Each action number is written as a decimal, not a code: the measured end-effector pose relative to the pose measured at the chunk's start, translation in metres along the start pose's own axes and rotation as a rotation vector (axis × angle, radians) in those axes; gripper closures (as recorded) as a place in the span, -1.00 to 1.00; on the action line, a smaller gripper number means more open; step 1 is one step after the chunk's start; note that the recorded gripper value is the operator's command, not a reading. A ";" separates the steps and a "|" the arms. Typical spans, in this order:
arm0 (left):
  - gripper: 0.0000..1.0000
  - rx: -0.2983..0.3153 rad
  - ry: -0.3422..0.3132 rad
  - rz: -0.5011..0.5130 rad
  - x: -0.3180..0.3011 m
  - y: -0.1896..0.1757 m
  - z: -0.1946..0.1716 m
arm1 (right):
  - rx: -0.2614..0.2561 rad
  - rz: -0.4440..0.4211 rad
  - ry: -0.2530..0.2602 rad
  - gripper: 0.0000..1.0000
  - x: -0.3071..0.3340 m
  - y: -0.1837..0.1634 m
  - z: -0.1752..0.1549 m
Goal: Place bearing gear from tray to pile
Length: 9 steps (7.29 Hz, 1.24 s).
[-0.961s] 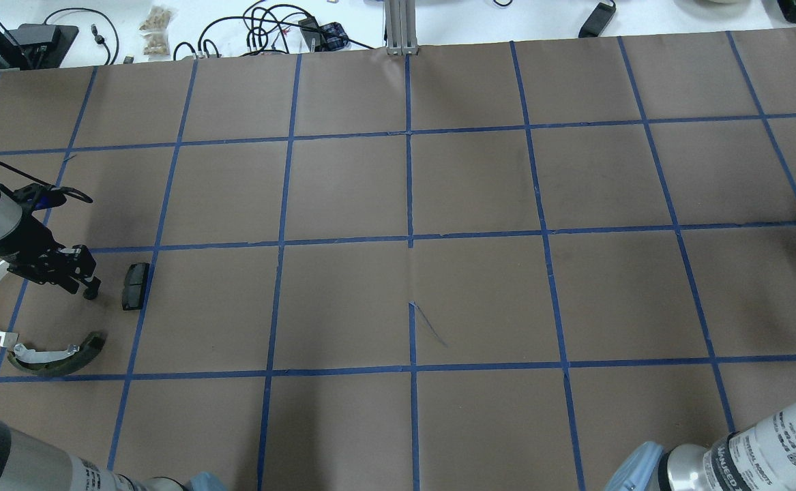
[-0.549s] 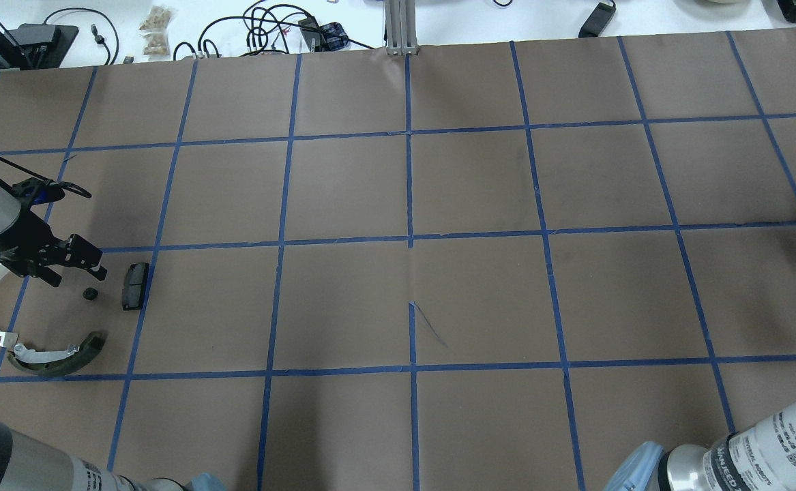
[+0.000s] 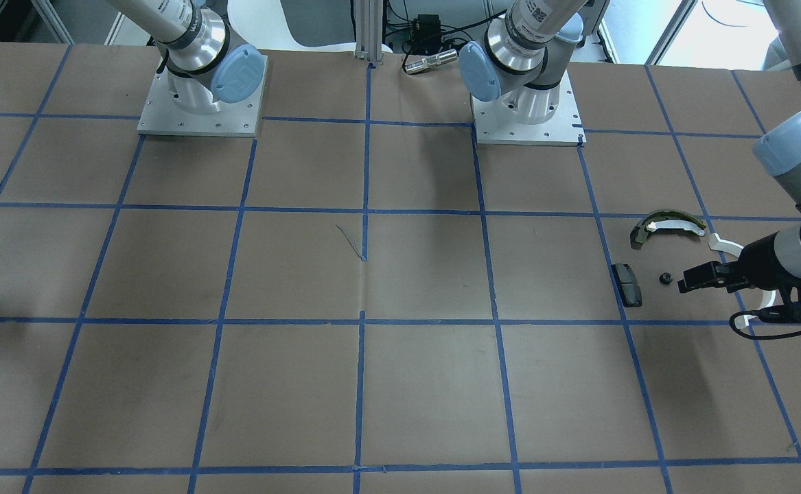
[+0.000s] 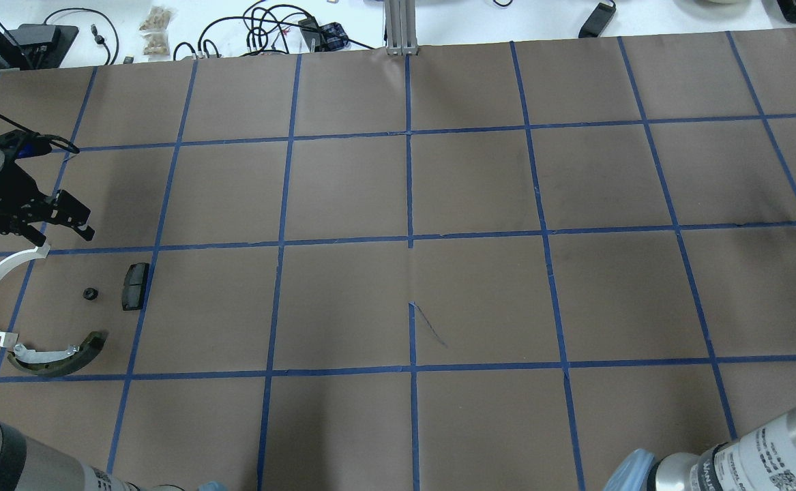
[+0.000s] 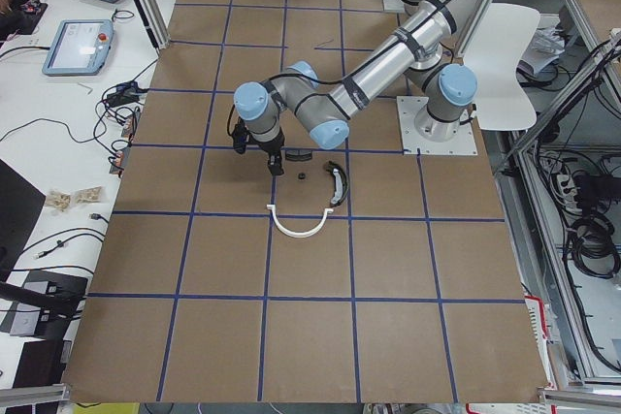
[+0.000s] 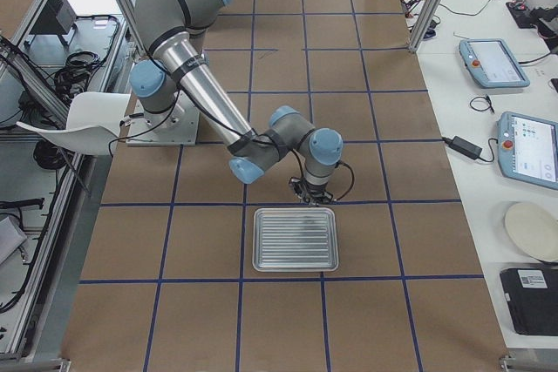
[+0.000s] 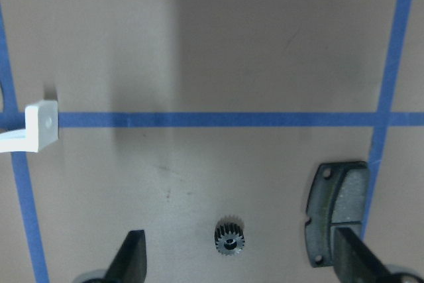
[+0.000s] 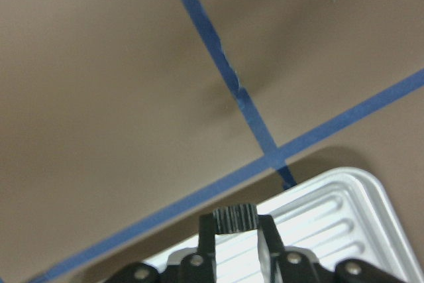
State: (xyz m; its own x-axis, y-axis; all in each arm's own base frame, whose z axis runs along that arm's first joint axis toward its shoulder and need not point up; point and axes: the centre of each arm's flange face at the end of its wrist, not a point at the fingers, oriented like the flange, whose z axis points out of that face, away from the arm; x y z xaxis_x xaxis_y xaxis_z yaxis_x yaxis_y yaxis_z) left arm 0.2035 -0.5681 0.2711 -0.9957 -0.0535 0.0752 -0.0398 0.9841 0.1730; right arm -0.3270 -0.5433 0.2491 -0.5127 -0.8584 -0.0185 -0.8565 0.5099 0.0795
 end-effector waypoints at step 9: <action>-1.00 -0.001 -0.034 0.005 0.085 -0.012 -0.030 | 0.085 0.717 0.012 0.98 -0.312 -0.526 -0.082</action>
State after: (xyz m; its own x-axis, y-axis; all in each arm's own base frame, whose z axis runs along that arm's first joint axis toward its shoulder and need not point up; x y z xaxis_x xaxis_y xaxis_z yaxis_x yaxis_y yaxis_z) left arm 0.1223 -0.5900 0.3052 -0.9982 -0.0423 0.0425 -0.0343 0.9843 0.1734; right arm 0.2886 -0.5484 0.2947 -0.9500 -0.3115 0.0206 -0.3118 0.9501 -0.0098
